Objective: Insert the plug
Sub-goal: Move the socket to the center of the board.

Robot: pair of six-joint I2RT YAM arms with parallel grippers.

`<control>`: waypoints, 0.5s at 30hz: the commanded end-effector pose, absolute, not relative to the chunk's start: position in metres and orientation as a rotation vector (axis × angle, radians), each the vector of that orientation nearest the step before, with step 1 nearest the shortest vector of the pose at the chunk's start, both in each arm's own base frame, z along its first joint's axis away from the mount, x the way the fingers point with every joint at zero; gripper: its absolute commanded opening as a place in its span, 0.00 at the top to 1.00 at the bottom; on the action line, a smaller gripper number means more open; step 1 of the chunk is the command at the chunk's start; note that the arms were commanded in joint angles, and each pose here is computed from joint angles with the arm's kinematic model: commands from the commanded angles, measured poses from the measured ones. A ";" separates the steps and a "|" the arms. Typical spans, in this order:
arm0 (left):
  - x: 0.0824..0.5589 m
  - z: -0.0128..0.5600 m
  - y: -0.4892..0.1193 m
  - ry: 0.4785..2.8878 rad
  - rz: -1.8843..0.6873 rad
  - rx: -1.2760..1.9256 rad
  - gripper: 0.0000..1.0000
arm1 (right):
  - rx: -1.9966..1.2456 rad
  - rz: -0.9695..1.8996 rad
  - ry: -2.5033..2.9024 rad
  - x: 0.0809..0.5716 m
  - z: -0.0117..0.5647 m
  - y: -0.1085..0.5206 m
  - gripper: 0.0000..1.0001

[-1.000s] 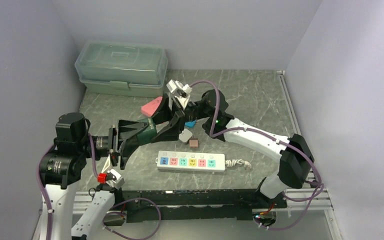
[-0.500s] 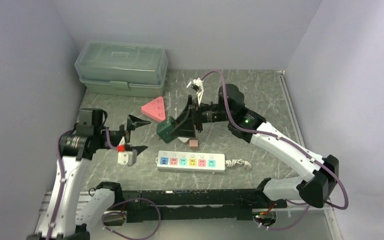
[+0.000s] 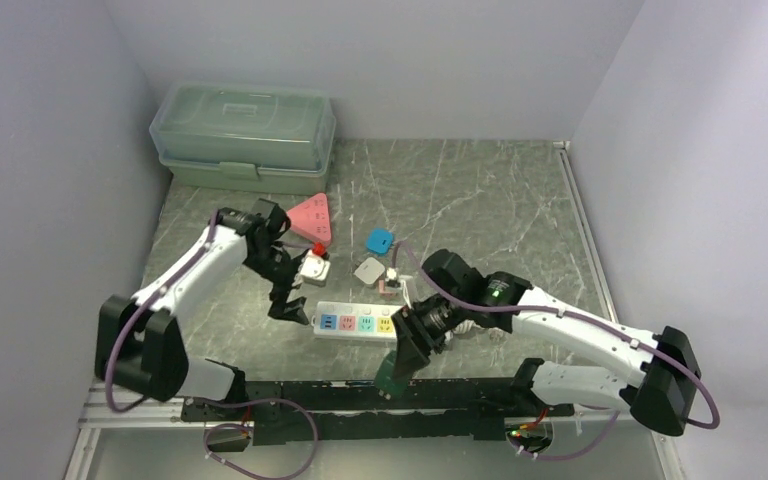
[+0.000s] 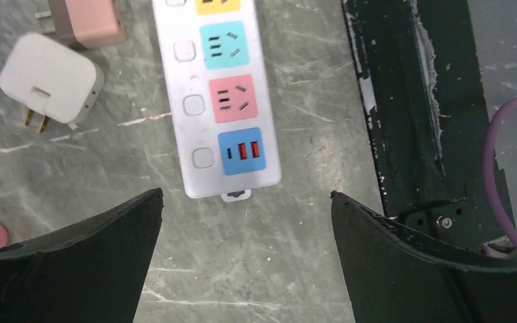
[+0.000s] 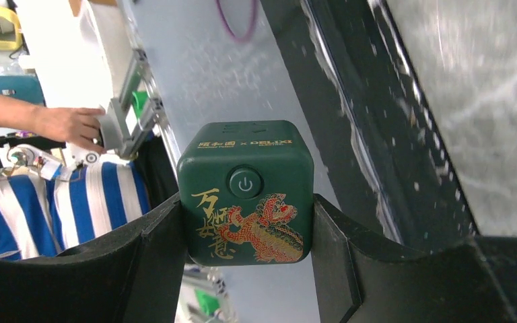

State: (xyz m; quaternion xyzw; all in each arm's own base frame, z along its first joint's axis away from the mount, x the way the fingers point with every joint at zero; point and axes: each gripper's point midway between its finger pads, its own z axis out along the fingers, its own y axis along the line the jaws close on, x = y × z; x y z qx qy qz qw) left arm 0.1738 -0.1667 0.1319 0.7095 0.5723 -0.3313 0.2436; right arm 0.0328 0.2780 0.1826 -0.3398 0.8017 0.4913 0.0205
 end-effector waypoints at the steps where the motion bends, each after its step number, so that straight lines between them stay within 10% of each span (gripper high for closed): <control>1: 0.190 0.132 -0.168 1.738 -0.922 1.892 0.01 | -1.056 1.492 2.632 0.014 0.160 0.259 1.00; 15: 0.231 0.107 -0.165 2.011 -0.704 1.813 0.09 | -0.828 1.390 2.901 0.040 0.114 0.254 1.00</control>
